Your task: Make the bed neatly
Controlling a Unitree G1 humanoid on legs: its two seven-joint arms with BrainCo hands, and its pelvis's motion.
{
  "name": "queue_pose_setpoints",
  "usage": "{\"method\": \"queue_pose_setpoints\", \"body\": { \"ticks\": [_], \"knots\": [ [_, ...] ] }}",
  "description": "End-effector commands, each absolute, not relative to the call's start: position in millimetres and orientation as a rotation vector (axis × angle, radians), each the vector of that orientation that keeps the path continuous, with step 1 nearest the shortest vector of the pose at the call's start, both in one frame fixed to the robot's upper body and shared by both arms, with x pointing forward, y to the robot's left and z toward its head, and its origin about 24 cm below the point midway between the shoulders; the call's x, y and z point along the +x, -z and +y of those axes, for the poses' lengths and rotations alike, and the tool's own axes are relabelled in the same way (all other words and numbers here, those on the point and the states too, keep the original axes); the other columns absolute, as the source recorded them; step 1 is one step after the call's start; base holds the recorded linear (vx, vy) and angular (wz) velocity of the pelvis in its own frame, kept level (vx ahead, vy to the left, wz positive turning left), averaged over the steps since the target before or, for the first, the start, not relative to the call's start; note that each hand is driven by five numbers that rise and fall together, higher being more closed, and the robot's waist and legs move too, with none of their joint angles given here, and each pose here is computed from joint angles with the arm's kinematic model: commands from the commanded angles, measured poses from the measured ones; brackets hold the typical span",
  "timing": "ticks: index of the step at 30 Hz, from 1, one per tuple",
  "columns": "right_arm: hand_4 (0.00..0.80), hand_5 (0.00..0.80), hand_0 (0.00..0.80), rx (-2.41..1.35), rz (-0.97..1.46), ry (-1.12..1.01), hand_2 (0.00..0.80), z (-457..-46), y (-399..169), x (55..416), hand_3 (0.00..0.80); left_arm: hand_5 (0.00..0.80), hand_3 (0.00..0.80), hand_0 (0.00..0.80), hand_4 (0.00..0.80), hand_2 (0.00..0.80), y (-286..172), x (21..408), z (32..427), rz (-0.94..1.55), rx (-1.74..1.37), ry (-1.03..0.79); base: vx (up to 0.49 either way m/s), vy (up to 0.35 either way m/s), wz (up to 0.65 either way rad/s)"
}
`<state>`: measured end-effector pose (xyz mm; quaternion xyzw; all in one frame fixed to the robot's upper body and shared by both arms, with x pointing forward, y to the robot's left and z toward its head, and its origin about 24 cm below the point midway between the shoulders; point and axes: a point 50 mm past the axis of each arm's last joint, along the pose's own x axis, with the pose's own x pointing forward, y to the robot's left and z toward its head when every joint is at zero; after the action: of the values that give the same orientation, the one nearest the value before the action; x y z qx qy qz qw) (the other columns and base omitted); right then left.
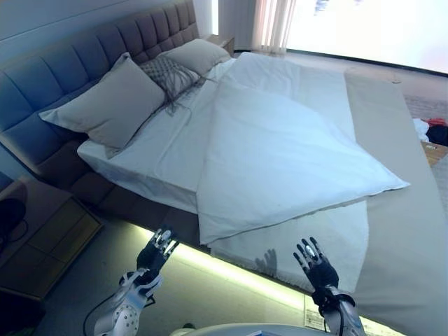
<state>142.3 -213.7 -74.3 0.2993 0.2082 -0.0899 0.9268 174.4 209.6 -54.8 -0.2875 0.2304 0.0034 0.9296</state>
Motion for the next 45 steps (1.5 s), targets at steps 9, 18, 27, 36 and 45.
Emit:
{"method": "queue_pose_setpoints", "body": {
  "ticks": [9,18,27,36,45],
  "knots": [
    [0.000,0.000,0.000,0.683,0.315,0.147,0.000,-212,55,164,0.000,0.000,0.000,0.000,0.000,0.000,33,188,224,0.377,-0.526,0.027,-0.003,-0.004,-0.01],
    [0.000,0.000,0.000,0.616,0.287,0.187,0.000,-222,51,162,0.000,0.000,0.000,0.000,0.000,0.000,28,192,219,0.355,-0.552,0.100,-0.007,-0.013,0.10],
    [0.000,0.000,0.000,0.595,0.302,0.135,0.000,-225,44,177,0.000,0.000,0.000,0.000,0.000,0.000,32,180,221,0.335,-0.625,0.046,-0.014,0.024,-0.20],
    [0.000,0.000,0.000,0.617,0.309,0.137,0.000,-220,51,161,0.000,0.000,0.000,0.000,0.000,0.000,33,185,222,0.356,-0.606,0.026,0.083,0.074,0.09],
    [0.000,0.000,0.000,0.646,0.253,0.175,0.000,-215,46,171,0.000,0.000,0.000,0.000,0.000,0.000,43,178,229,0.400,-0.566,-0.038,0.014,0.140,0.02]
  ]
}}
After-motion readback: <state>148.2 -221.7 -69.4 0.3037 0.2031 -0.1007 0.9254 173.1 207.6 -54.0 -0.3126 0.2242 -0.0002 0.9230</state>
